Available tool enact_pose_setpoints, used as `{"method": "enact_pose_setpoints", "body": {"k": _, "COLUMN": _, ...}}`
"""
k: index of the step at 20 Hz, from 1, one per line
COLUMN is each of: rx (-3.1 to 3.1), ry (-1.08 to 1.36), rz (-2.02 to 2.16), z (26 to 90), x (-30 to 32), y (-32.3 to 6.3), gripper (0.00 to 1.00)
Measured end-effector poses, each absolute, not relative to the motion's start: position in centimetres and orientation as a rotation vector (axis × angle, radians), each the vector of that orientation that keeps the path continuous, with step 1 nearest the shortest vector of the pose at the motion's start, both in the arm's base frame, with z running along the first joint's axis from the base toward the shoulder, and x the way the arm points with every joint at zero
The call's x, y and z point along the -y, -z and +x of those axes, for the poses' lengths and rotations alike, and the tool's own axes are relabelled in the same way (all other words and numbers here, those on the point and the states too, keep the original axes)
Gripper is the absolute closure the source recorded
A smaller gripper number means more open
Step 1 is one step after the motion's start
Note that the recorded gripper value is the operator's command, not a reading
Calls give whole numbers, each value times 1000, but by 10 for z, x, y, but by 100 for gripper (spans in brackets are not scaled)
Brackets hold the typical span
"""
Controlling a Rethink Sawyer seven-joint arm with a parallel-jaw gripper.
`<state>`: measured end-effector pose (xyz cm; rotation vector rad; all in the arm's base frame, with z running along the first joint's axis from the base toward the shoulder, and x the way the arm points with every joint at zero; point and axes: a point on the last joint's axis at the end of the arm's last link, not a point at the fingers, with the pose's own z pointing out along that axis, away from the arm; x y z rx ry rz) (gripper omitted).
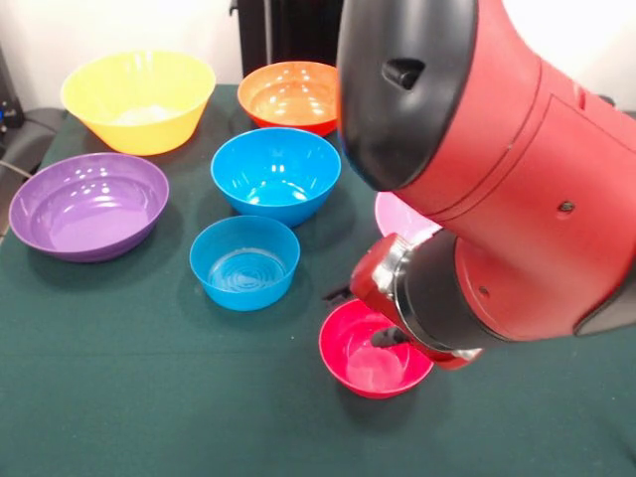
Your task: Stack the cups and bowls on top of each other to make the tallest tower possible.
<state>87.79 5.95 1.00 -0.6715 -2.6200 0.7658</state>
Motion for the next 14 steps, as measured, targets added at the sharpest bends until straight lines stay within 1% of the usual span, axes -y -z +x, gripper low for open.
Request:
{"method": "enact_pose_setpoints", "body": {"k": 9, "rx": 2626, "ry": -821, "rz": -642, "z": 847, "x": -59, "y": -9, "gripper": 0}}
{"method": "enact_pose_setpoints", "body": {"k": 14, "rx": 2706, "ry": -853, "rz": -609, "z": 815, "x": -78, "y": -21, "gripper": 0}}
